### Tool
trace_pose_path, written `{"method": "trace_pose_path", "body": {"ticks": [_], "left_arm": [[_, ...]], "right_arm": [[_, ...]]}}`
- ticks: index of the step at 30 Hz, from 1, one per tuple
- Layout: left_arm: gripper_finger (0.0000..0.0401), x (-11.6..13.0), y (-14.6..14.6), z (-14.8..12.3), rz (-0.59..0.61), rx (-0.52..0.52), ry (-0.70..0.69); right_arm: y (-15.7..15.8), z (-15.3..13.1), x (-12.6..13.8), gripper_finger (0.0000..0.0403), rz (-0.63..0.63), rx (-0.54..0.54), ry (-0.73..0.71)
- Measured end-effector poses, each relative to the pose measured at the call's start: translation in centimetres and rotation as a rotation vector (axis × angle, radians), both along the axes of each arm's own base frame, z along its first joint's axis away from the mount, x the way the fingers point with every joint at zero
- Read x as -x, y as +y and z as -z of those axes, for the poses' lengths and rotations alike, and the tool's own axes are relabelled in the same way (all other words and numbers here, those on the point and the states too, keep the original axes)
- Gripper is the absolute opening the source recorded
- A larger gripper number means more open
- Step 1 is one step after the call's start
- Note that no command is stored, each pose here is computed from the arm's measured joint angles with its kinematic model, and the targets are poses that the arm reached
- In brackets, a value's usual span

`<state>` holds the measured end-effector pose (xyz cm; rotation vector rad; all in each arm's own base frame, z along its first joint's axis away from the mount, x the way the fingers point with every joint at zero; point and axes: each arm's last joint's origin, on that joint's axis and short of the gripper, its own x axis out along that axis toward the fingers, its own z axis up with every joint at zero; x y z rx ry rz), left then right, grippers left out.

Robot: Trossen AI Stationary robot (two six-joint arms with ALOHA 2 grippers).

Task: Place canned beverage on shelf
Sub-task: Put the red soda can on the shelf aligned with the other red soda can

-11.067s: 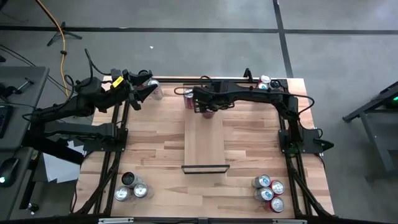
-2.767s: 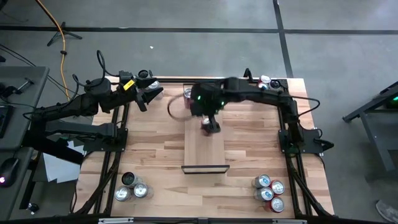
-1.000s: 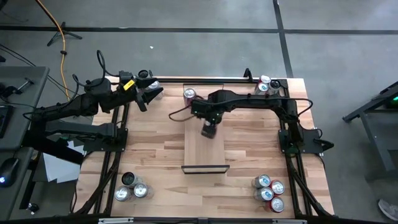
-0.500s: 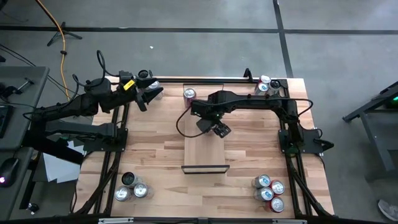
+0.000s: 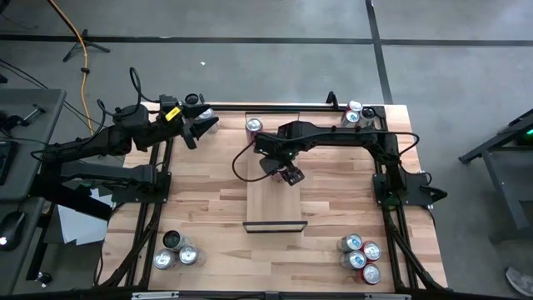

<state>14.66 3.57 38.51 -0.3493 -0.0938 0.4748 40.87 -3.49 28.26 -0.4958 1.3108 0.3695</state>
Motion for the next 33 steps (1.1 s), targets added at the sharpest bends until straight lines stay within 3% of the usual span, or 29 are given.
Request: {"method": "trace_pose_path", "body": {"ticks": [17,26,33], "left_arm": [[0.0270,0.0,0.0,0.0,0.000,0.000,0.000],[0.0270,0.0,0.0,0.0,0.000,0.000,0.000],[0.0270,0.0,0.0,0.0,0.000,0.000,0.000]], "right_arm": [[0.0,0.0,-0.2,0.0344,-0.006,-0.005,-0.019],[0.3,-0.2,-0.6,0.0395,-0.006,0.030,-0.059],[0.6,-4.2,-0.4,0.0394,0.031,-0.034,-0.138]]}}
